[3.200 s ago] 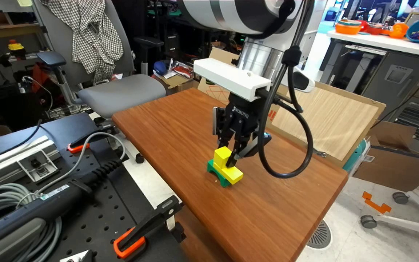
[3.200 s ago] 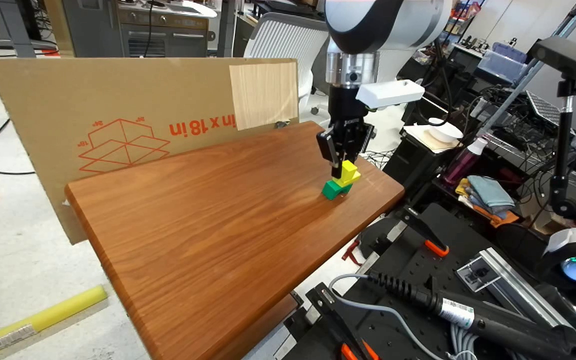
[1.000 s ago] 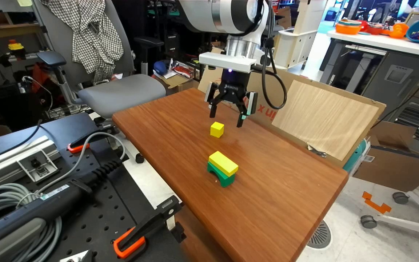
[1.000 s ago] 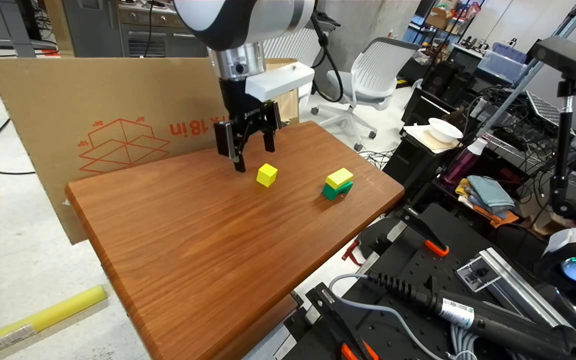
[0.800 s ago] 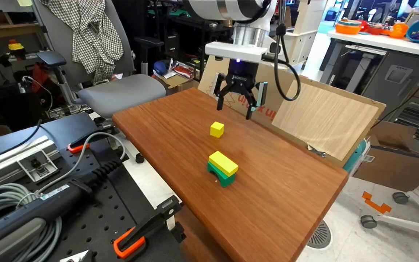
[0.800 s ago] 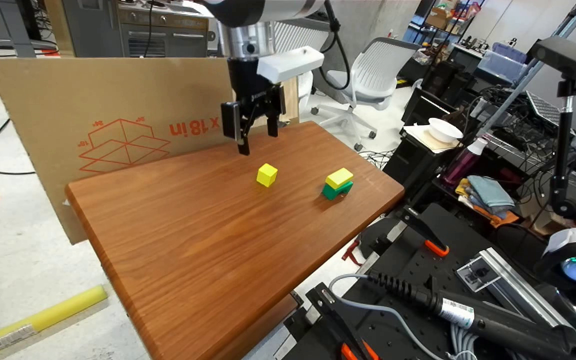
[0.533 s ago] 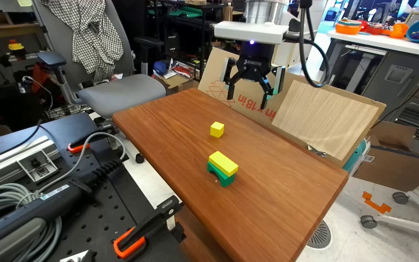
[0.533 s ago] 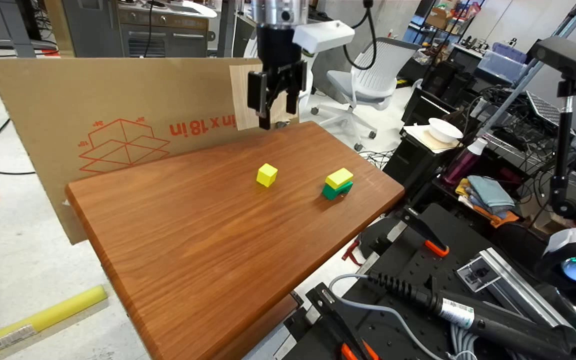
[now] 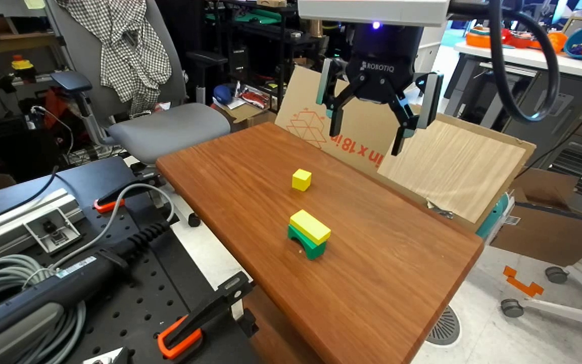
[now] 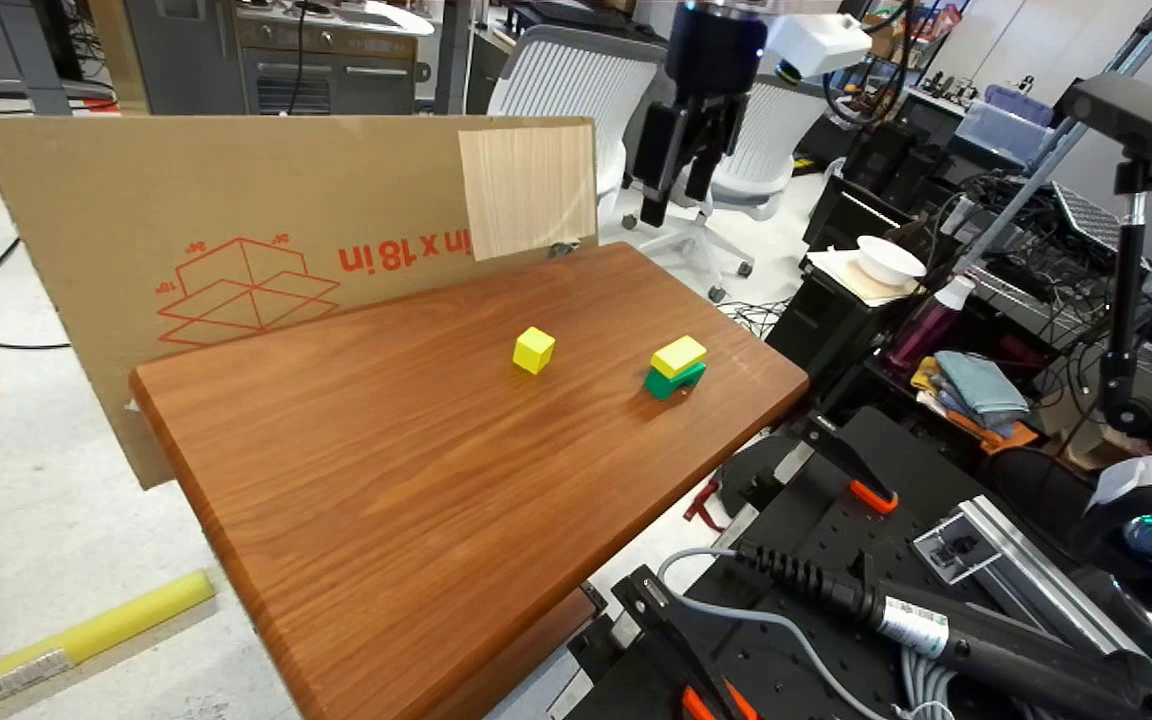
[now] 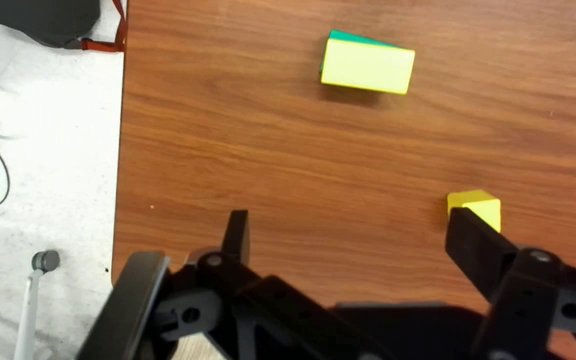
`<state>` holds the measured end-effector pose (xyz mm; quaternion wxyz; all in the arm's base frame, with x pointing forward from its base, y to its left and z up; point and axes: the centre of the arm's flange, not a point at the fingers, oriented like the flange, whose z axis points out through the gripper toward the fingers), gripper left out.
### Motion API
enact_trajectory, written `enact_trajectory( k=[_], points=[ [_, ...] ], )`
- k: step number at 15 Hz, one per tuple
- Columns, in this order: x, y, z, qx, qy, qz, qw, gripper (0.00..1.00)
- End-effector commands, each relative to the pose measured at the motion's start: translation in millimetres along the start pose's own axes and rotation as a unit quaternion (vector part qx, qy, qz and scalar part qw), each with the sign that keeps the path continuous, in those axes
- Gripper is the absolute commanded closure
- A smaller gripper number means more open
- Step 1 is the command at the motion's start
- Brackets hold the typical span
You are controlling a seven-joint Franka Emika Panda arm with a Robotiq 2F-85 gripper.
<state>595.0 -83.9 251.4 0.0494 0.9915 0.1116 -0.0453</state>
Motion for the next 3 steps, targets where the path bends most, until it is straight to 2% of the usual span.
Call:
enact_trajectory(
  k=[1,3],
  points=[
    [-7.5,2.0,0.8,0.001,-0.002,0.000,1.0000,0.00],
    [-13.0,0.4,1.1,0.003,-0.003,-0.002,1.0000,0.00]
  ],
)
